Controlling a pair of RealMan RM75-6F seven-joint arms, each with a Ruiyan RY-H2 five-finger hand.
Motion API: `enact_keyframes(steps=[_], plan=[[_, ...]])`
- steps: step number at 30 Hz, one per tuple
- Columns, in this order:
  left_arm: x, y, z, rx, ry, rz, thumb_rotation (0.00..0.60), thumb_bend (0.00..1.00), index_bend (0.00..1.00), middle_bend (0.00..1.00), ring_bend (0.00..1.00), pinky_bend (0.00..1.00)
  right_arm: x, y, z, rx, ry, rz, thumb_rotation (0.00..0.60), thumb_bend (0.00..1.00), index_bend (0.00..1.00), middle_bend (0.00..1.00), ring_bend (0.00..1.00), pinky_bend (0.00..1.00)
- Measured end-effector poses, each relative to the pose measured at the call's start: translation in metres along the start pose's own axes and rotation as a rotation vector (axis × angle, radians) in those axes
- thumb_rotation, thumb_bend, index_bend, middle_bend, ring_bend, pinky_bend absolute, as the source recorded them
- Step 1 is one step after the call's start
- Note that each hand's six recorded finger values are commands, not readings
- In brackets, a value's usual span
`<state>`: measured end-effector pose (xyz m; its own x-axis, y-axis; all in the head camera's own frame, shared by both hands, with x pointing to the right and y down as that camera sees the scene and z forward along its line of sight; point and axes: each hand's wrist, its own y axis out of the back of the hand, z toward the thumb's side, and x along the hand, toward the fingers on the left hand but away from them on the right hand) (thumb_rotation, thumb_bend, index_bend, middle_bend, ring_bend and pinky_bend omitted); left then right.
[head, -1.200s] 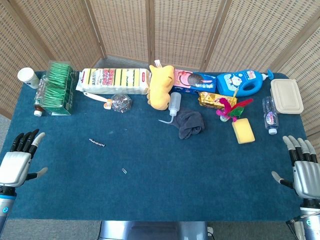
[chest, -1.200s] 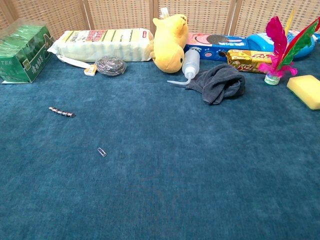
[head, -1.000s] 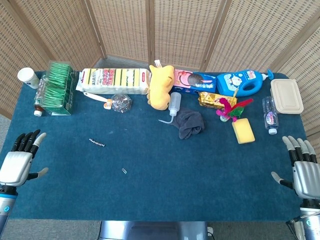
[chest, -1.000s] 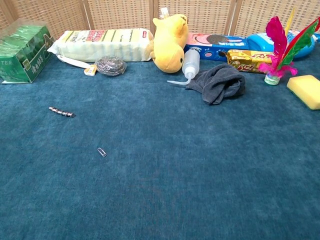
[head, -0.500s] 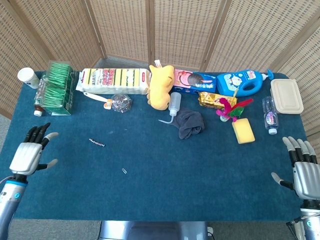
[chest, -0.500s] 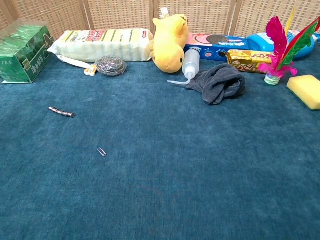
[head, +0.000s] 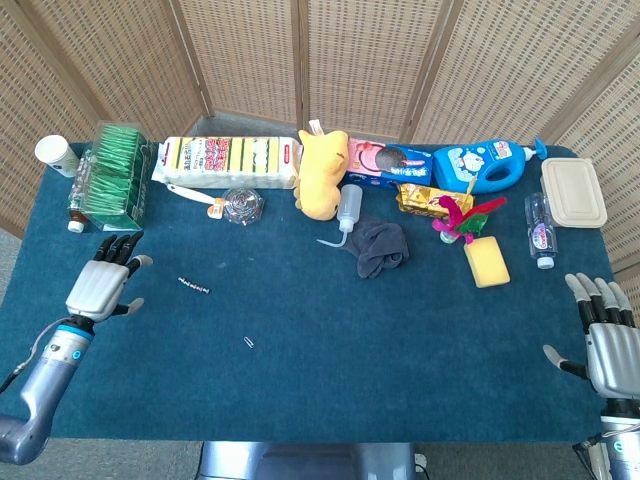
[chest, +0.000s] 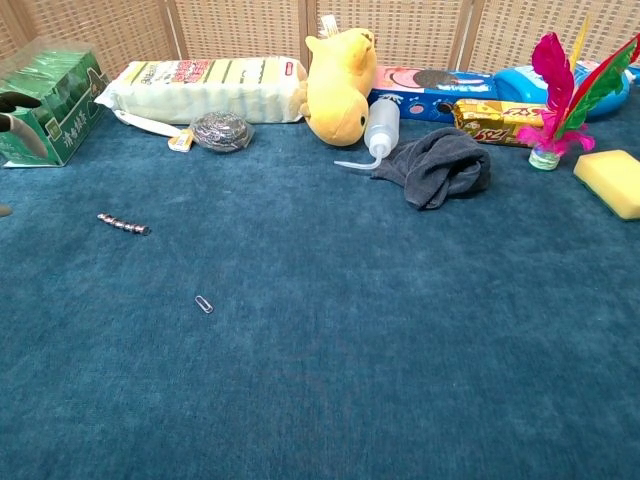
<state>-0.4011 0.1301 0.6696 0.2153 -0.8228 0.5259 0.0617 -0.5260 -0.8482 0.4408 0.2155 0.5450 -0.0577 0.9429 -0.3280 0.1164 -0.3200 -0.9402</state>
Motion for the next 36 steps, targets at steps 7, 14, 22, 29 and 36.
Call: enact_keyframes(steps=[7, 14, 22, 29, 36], plan=[[0.016, -0.009, 0.01, 0.025, 0.012, -0.025, 0.6, 0.44, 0.38, 0.0, 0.0, 0.0, 0.0, -0.002, 0.0, -0.003, -0.001, 0.01, 0.6, 0.0, 0.0, 0.0, 0.0, 0.0], [0.025, -0.016, 0.019, 0.055, 0.002, -0.047, 0.6, 0.44, 0.41, 0.0, 0.0, 0.0, 0.0, -0.003, 0.0, -0.006, -0.002, 0.013, 0.6, 0.0, 0.0, 0.0, 0.0, 0.0], [0.04, -0.023, 0.029, 0.118, -0.01, -0.072, 0.6, 0.44, 0.41, 0.0, 0.0, 0.0, 0.0, -0.005, 0.001, -0.004, -0.002, 0.02, 0.6, 0.0, 0.0, 0.0, 0.0, 0.0], [0.053, -0.027, 0.042, 0.187, -0.027, -0.087, 0.6, 0.45, 0.41, 0.0, 0.0, 0.0, -0.002, -0.006, -0.001, -0.006, -0.01, 0.02, 0.6, 0.0, 0.0, 0.0, 0.0, 0.0], [0.062, -0.032, 0.053, 0.233, -0.029, -0.107, 0.6, 0.45, 0.41, 0.0, 0.0, 0.0, -0.002, -0.004, -0.001, -0.013, -0.012, 0.016, 0.6, 0.0, 0.0, 0.0, 0.0, 0.0]])
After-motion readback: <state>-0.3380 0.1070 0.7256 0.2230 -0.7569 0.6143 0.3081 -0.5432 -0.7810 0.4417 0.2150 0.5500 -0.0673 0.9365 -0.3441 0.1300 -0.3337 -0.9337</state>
